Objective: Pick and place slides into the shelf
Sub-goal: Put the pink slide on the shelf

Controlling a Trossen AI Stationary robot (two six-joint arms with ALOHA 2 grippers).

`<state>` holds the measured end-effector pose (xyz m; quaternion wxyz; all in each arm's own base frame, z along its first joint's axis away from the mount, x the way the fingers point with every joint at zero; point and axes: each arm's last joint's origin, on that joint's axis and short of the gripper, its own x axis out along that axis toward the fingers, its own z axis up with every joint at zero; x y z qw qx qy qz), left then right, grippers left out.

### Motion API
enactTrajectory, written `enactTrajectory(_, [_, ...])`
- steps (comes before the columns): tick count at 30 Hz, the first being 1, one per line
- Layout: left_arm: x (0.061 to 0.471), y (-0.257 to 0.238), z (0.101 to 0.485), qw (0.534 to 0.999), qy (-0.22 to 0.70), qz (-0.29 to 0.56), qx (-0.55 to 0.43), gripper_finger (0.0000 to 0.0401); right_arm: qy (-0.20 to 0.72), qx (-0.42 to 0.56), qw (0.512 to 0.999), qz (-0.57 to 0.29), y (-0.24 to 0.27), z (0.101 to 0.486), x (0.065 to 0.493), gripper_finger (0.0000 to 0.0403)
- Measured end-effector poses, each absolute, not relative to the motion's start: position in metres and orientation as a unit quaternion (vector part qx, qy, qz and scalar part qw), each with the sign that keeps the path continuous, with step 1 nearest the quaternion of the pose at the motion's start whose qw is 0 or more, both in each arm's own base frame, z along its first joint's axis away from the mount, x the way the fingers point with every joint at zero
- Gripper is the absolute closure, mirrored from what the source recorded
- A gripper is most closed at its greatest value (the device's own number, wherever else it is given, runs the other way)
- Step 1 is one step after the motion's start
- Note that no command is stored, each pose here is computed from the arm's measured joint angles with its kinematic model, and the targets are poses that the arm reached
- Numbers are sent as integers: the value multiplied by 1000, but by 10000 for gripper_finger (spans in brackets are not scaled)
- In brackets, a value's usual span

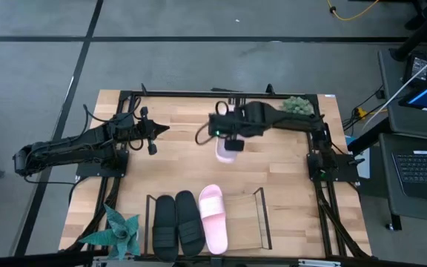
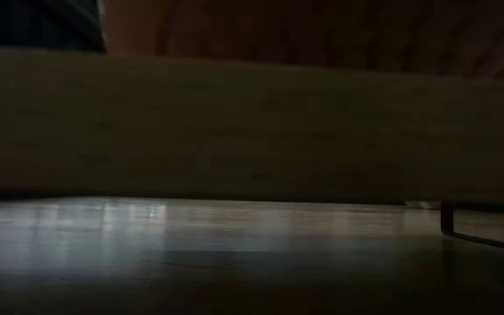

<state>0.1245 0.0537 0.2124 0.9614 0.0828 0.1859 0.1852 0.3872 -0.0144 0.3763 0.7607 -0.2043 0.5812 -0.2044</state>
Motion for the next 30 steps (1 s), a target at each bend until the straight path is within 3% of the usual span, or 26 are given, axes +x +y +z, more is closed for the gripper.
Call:
enactTrajectory(15, [125, 54, 212, 961, 186, 185, 83, 401, 537, -194, 805, -165, 81, 379, 374, 391])
enactTrajectory(30, [125, 54, 212, 961, 186, 185, 86, 401, 578, -194, 765, -206, 154, 303, 351, 391])
